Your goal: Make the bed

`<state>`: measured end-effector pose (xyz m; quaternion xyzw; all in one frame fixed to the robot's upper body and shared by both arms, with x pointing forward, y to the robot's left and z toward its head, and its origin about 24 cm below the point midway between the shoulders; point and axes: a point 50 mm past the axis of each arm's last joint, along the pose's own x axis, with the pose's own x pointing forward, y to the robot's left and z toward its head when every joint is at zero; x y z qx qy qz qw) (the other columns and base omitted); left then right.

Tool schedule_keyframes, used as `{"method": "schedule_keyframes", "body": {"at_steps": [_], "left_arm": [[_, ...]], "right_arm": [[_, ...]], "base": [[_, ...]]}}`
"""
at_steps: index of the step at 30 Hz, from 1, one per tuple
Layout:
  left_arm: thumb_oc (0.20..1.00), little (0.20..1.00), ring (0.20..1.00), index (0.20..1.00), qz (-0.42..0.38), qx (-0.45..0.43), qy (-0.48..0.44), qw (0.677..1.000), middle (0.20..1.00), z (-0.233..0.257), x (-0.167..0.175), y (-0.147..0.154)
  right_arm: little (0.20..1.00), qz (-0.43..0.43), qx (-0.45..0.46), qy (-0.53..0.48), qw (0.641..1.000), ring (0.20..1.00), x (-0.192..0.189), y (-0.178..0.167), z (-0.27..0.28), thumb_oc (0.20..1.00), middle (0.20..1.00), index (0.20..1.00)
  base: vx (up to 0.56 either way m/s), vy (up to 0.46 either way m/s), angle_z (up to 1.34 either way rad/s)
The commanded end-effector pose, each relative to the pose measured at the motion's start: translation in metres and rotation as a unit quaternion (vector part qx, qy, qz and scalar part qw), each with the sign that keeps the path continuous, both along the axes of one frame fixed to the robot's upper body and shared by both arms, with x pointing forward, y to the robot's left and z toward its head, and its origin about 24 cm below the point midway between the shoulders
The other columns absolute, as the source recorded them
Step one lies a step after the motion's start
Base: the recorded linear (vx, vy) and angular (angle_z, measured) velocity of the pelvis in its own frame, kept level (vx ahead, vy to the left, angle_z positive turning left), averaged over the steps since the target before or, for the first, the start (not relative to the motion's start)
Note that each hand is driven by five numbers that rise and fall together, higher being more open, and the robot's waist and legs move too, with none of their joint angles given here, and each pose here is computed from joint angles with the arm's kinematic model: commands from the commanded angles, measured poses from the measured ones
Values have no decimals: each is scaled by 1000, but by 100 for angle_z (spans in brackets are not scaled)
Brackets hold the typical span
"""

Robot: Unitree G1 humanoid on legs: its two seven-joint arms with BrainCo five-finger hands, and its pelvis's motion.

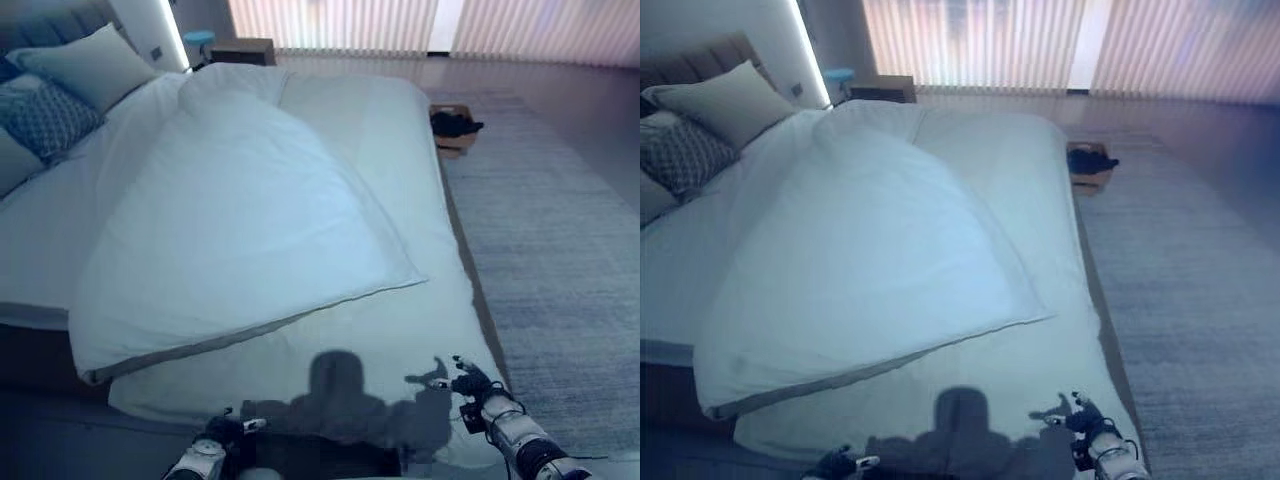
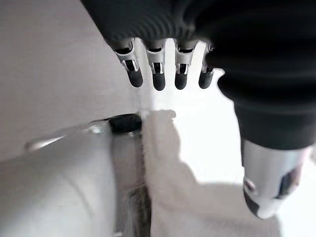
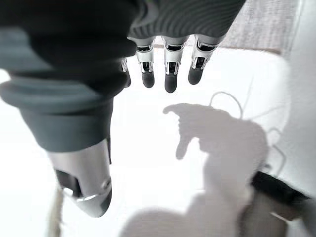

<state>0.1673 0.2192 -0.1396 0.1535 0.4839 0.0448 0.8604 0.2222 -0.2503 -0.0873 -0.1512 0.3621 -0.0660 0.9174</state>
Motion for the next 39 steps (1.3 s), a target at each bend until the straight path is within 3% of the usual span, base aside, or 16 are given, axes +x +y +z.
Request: {"method": "schedule_keyframes", "body": {"at_steps": [1, 2, 5, 10, 11, 14, 16, 17, 19, 20, 24, 33, 39], "left_arm": [[1000, 1000, 1000, 1000, 11, 34, -45, 998, 1000, 16, 16, 27], [1000, 1000, 1000, 1000, 11, 34, -45, 998, 1000, 16, 16, 27], [1000, 1000, 1000, 1000, 35, 36, -76, 996, 1000, 26, 29, 35], [1000, 1000, 1000, 1000, 66, 32, -100, 992, 1000, 36, 42, 42], [1000, 1000, 1000, 1000, 87, 29, -110, 990, 1000, 39, 47, 45], [1000, 1000, 1000, 1000, 87, 29, -113, 989, 1000, 40, 49, 43], [1000, 1000, 1000, 1000, 83, 17, -110, 990, 1000, 35, 48, 31], [1000, 1000, 1000, 1000, 83, 17, -110, 990, 1000, 35, 48, 31], [1000, 1000, 1000, 1000, 87, -2, -103, 991, 1000, 28, 42, 18], [1000, 1000, 1000, 1000, 98, -21, -83, 991, 1000, 18, 29, 8], [1000, 1000, 1000, 1000, 95, -37, -54, 993, 1000, 7, 15, -7], [1000, 1000, 1000, 1000, 79, -69, -72, 992, 1000, 9, 23, -36], [1000, 1000, 1000, 1000, 74, -119, -132, 981, 1000, 26, 46, -52]], "right_arm": [[1000, -4, 76, -69, 995, 1000, 26, 32, 15, 1000, 1000, 1000], [1000, -4, 76, -69, 995, 1000, 26, 32, 15, 1000, 1000, 1000], [1000, -85, 237, -124, 960, 1000, 48, 71, 27, 1000, 1000, 1000], [1000, -129, 327, -151, 924, 1000, 68, 92, 41, 1000, 1000, 1000], [1000, -151, 375, -172, 898, 1000, 81, 102, 54, 1000, 1000, 1000], [1000, -176, 401, -189, 879, 1000, 88, 100, 61, 1000, 1000, 1000], [1000, -217, 451, -223, 837, 1000, 96, 99, 76, 1000, 1000, 1000], [1000, -217, 451, -223, 837, 1000, 96, 99, 76, 1000, 1000, 1000], [1000, -235, 464, -247, 817, 1000, 106, 94, 88, 1000, 1000, 1000], [1000, -282, 482, -282, 780, 1000, 118, 81, 105, 1000, 1000, 1000], [1000, -343, 488, -308, 741, 1000, 133, 66, 125, 1000, 1000, 1000], [1000, -385, 436, -354, 733, 1000, 150, 37, 161, 1000, 1000, 1000], [1000, -328, 420, -402, 745, 1000, 164, 19, 198, 1000, 1000, 1000]], "base": [[127, 347, -67], [51, 336, -46], [105, 544, -7], [60, 250, -31], [56, 157, -50], [75, 141, -67], [74, 99, 74], [46, 107, 92], [28, 100, 44], [85, 42, 18], [106, -37, 17], [81, -64, 6], [52, -60, -6]]}}
